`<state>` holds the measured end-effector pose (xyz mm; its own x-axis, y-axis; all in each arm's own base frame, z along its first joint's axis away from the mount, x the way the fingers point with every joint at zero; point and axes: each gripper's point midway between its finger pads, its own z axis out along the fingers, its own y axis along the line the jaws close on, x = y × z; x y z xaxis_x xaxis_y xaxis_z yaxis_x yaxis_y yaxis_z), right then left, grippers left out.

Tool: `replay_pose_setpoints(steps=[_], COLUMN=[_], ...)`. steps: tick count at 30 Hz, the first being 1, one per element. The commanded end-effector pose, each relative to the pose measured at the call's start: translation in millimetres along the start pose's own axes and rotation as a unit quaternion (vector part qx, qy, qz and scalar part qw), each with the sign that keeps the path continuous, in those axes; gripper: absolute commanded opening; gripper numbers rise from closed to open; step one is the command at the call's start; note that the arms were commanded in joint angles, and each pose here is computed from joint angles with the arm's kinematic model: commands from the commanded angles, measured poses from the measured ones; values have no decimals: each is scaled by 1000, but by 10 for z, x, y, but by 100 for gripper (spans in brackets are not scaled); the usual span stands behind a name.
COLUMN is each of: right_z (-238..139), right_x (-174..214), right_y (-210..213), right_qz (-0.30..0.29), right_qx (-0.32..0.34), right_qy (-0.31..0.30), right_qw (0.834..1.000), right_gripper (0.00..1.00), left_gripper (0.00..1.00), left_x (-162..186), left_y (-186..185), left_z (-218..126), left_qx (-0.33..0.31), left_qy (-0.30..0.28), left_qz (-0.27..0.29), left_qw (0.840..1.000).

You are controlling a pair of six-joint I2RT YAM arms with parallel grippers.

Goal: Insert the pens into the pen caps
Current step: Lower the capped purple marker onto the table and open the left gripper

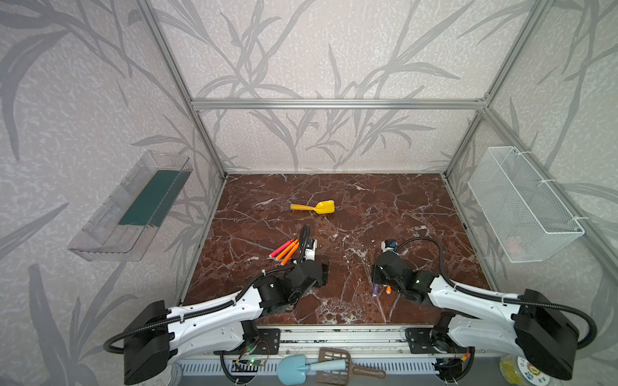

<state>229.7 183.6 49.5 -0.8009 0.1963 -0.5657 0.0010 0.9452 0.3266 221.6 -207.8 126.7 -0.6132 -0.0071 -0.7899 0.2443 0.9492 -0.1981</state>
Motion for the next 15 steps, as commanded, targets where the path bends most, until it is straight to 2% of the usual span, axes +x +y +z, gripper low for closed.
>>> replay_pose_setpoints(steps=[1, 5, 9, 15], right_z=[66, 185, 231, 252], right_x=[-85, -42, -66, -91], right_y=[46, -72, -217, -392], right_qz=[17, 19, 13, -7], right_qx=[1, 26, 61, 116], right_qy=[-2, 16, 15, 24], right_qw=[1000, 999, 998, 993], right_gripper=[0, 3, 11, 14], left_gripper=[79, 78, 78, 78], left_x=[147, 187, 196, 226], left_y=[263, 362, 435, 749], left_z=[19, 20, -3, -59], left_qx=[-48, -74, -94, -187], left_qy=[26, 40, 47, 55], left_qz=[-18, -11, -4, 5], left_qw=[998, 996, 994, 981])
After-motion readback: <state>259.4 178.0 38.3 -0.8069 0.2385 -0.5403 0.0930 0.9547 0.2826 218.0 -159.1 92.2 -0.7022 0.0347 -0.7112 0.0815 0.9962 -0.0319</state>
